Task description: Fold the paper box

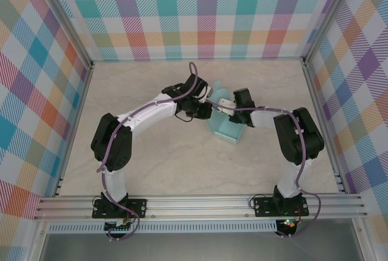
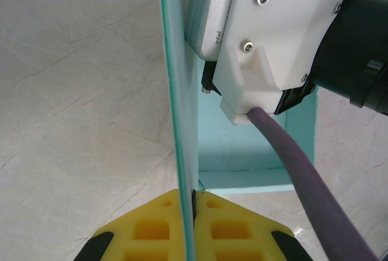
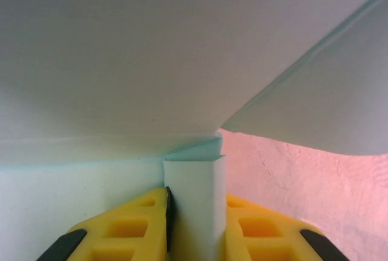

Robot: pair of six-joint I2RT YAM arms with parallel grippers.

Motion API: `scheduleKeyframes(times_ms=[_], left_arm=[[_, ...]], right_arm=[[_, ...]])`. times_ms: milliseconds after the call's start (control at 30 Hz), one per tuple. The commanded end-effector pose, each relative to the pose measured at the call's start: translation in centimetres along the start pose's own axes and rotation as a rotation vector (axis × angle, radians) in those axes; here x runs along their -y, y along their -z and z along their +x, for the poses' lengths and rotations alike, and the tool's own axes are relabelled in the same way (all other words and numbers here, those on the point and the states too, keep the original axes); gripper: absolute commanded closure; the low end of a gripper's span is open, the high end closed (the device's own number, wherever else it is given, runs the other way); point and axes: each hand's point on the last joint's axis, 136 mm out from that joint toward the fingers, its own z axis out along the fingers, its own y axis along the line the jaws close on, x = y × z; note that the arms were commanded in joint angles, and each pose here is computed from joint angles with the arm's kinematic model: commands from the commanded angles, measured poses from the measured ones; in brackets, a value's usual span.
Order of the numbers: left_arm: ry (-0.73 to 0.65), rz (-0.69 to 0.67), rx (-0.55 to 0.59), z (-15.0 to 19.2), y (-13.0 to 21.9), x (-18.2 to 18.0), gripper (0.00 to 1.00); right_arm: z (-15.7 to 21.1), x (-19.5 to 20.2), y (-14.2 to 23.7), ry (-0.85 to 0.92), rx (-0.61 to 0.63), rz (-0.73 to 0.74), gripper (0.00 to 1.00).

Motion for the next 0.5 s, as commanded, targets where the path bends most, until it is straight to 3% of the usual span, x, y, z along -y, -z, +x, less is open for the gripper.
scheduleKeyframes(times_ms=[0,133,267,400,467], left_arm=[[-0.058,0.17,0.001,-0.1,0.9,4.5,0.96],[-0.08,0.17,0.067,-1.2,2.4,4.7,0.54],[-0.104,0.199,0.147,-2.8,5.3,5.1,0.33],[-0.089,0.212,0.264,-3.9,9.4,4.0,0.0],[-0.06,0.208,0.31,-3.9,11.1,2.6,0.0]], right_arm=[[2.6,-4.4,-1.1,0.214,-0.118,-0.09,0.86],[1.6,-3.0,0.0,0.046,-0.096,-0.125,0.91],[0.1,-0.8,1.7,-0.181,-0.048,-0.135,0.95],[-0.7,1.2,3.2,-0.373,-0.02,-0.127,0.99],[-1.1,2.3,4.2,-0.493,0.005,-0.109,1.0]])
